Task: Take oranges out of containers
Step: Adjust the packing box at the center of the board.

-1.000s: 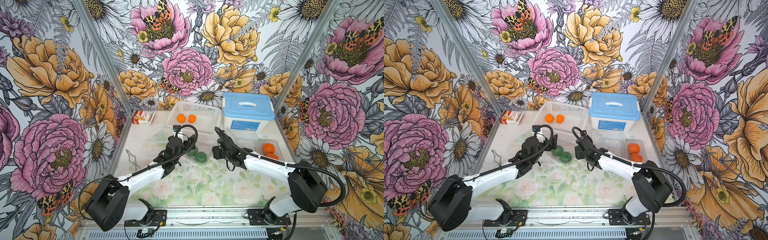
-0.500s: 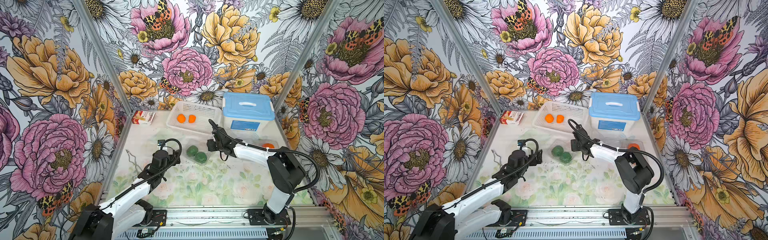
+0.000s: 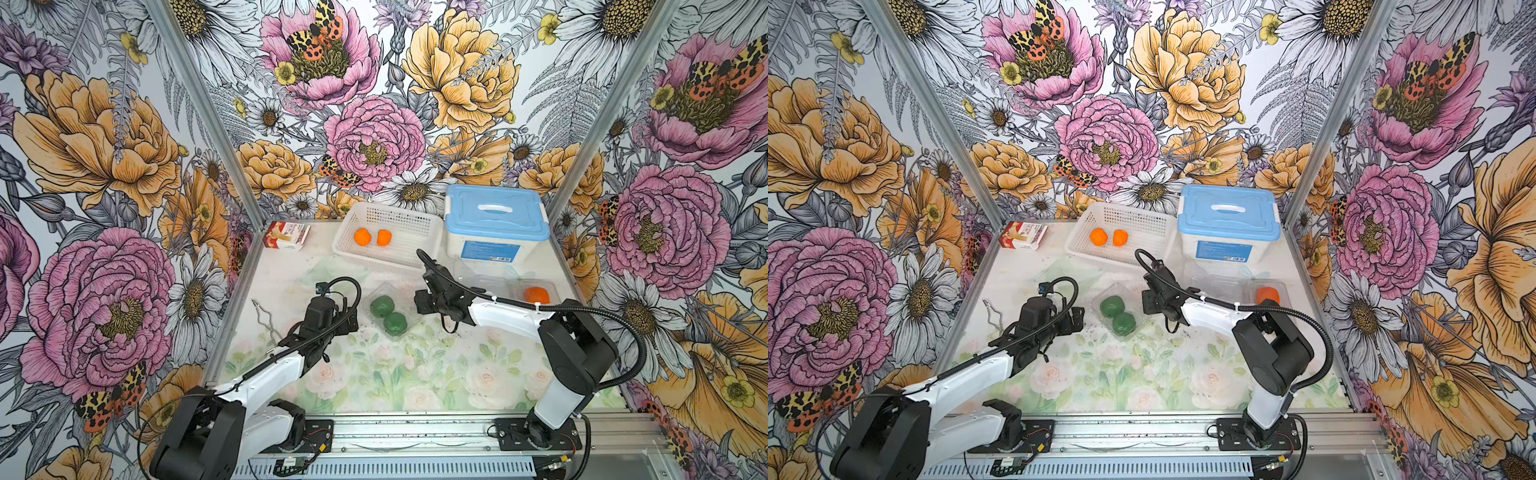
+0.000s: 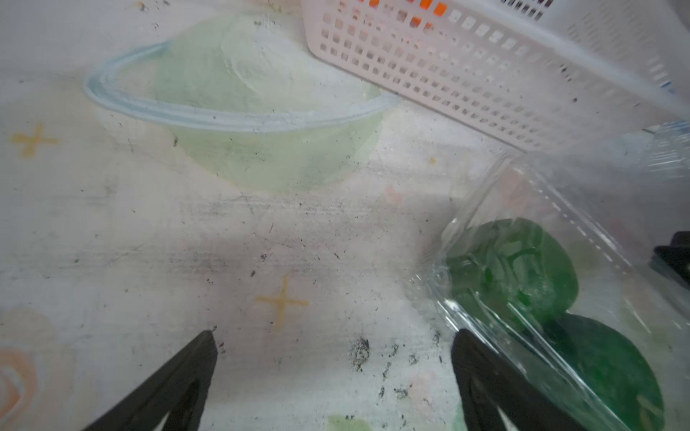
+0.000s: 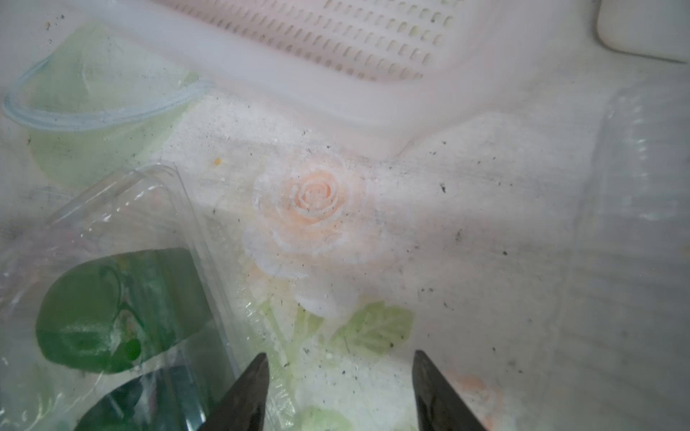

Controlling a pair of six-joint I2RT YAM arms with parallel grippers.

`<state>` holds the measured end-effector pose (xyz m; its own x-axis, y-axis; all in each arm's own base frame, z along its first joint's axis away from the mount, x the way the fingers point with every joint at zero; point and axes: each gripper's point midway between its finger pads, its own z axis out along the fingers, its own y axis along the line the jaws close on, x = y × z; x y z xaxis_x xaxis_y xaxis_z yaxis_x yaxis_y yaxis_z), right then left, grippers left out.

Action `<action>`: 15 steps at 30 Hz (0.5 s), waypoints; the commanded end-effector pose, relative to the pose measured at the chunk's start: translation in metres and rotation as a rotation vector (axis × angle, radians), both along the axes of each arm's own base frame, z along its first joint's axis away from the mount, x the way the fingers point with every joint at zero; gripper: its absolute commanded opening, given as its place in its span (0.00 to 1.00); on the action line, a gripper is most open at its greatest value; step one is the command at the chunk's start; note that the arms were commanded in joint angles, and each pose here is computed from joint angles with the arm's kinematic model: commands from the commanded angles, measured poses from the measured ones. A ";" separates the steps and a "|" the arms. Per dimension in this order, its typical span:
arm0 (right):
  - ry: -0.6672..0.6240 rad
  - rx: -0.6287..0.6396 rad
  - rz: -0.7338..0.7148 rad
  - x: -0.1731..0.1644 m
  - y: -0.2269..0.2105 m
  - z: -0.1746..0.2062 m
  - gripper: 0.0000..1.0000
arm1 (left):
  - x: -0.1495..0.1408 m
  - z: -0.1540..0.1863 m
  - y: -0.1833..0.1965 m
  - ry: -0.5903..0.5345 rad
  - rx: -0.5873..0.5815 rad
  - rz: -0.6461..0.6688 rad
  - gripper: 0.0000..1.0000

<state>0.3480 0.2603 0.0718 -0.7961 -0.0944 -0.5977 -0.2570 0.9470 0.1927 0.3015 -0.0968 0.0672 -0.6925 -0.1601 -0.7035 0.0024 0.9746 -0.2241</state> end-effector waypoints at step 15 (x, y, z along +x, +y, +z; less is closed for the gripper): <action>0.061 0.131 -0.023 -0.035 0.006 0.014 0.60 | 0.057 -0.002 -0.031 0.032 -0.111 -0.047 0.99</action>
<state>0.3173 0.2642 0.0756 -0.8332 -0.0317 -0.5520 -0.2292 0.9283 0.2928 0.3433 -0.1208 0.0482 -0.7610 -0.1614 -0.6283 0.0185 0.9628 -0.2696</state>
